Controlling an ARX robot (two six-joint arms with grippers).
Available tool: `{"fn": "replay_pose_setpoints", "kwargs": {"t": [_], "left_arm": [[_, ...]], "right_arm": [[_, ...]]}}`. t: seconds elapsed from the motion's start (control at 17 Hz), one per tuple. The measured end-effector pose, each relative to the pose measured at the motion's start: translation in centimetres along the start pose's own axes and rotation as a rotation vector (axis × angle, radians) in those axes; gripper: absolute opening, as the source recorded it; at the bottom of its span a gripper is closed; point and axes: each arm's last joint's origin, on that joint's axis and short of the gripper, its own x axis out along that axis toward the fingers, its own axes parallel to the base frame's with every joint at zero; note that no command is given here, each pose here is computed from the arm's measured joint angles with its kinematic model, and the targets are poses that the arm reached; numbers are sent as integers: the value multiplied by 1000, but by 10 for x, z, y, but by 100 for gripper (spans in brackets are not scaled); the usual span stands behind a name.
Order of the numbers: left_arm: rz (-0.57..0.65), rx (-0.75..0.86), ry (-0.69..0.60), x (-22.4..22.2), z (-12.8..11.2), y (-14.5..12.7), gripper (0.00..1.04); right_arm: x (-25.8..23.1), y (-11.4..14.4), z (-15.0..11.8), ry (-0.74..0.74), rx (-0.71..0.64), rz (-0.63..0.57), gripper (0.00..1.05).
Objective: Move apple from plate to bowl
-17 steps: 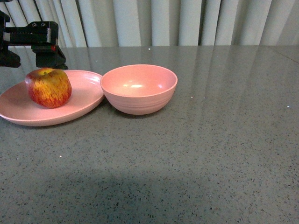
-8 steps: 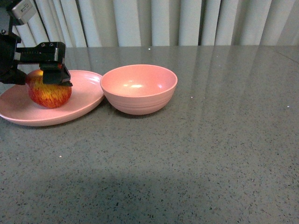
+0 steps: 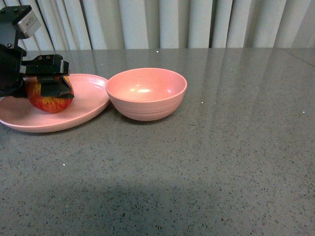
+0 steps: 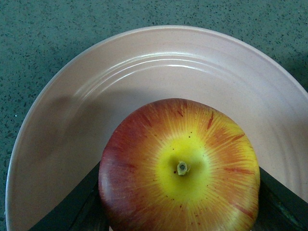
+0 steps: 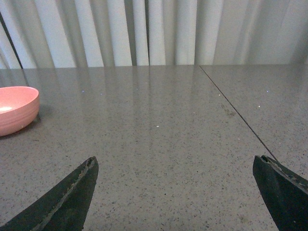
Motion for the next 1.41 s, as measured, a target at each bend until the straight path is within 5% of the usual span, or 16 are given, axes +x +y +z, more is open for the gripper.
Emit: {"fn": "replay_pose_setpoints", "kwargs": {"t": [0.18, 0.35, 0.71, 1.41], "left_arm": [[-56, 46, -178, -48, 52, -26, 67], [-133, 101, -246, -67, 70, -61, 67], [-212, 177, -197, -46, 62, -116, 67], [-215, 194, -52, 8, 32, -139, 67]], "right_arm": [[0, 0, 0, 0, 0, 0, 98], [0, 0, 0, 0, 0, 0, 98], [0, 0, 0, 0, 0, 0, 98], [0, 0, 0, 0, 0, 0, 98]]}}
